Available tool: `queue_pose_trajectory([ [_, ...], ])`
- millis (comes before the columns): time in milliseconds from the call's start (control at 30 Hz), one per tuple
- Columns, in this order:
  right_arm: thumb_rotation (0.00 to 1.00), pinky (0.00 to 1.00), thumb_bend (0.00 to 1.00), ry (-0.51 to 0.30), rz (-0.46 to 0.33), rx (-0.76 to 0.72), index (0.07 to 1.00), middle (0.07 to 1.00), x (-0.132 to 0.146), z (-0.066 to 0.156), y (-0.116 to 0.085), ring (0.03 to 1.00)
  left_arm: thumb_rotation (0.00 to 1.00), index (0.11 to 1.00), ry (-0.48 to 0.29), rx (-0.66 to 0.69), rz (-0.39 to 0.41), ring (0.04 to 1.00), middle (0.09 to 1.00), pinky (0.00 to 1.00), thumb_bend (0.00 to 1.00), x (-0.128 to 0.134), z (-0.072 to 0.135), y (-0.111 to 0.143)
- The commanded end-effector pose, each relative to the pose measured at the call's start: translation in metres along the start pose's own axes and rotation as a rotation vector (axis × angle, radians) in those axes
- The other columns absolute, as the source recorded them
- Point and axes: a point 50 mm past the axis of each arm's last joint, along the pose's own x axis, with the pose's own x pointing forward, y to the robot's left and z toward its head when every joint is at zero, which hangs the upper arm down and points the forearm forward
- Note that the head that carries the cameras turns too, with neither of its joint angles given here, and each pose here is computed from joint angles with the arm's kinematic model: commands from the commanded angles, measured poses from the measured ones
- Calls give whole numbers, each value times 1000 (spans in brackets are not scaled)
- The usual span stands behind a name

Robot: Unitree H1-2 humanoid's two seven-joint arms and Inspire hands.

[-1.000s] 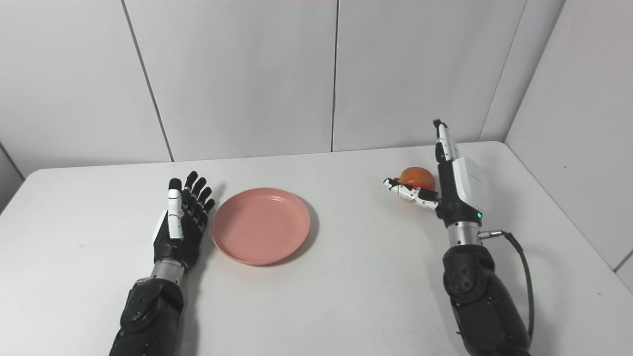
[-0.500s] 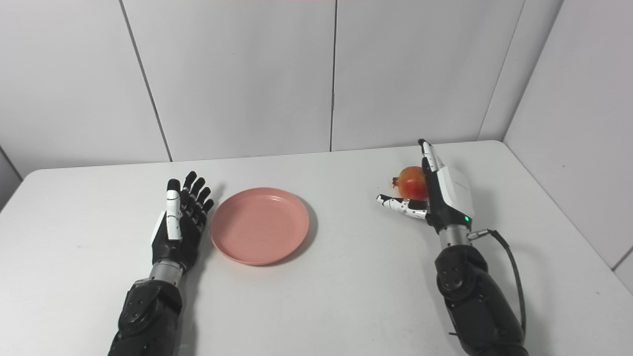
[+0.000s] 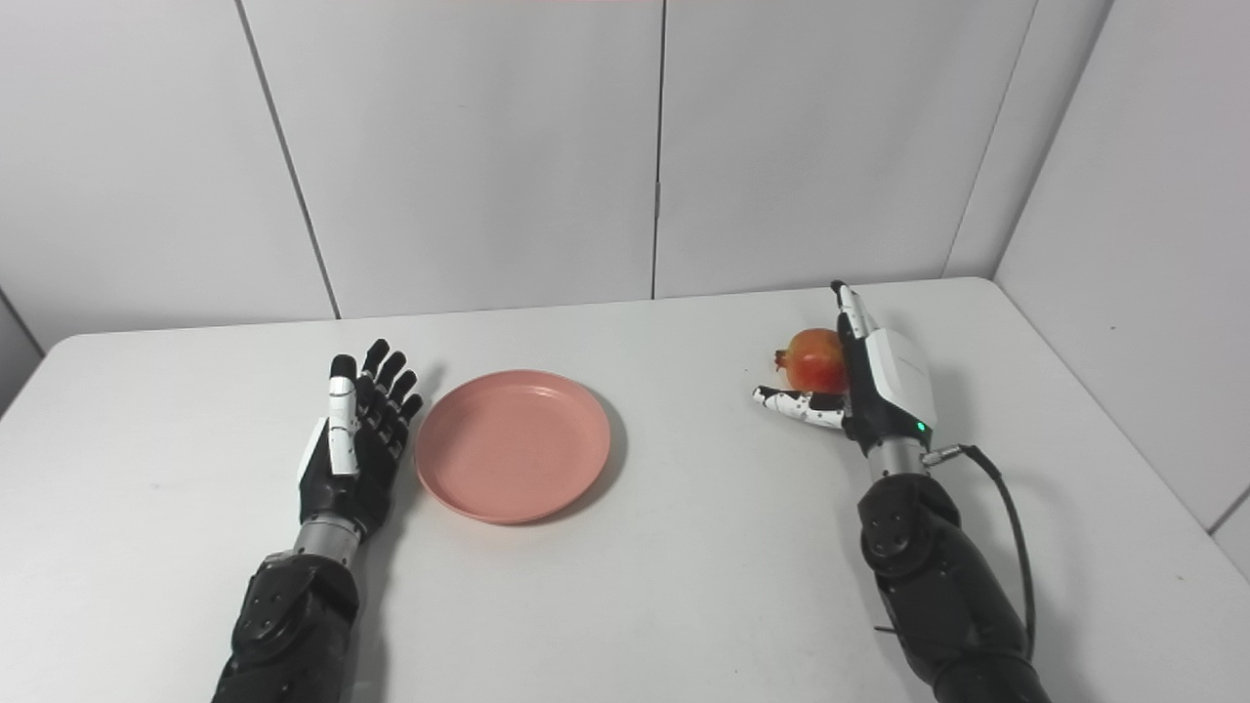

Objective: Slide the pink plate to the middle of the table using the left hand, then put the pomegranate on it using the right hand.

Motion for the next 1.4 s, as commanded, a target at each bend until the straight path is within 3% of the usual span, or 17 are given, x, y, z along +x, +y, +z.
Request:
queue_pose_trajectory([
  [0,315,836,813,-75,-96,20,968,961,27,19,-26,926,999,1000,-30,4,-21,1000,1000,1000,648,1,7,0],
  [567,36,739,788,-14,-153,157,901,891,34,16,-25,837,997,1000,-34,14,-30,1000,1000,1000,647,0,9,-4],
  [1000,9,723,780,26,-93,143,846,831,35,11,-16,807,986,1000,-37,7,-23,1000,1000,1000,632,-1,12,-5],
  [1367,2,728,778,36,-50,139,842,835,33,14,-3,810,990,1000,-36,13,-15,1000,1000,1000,621,-1,13,-5],
])
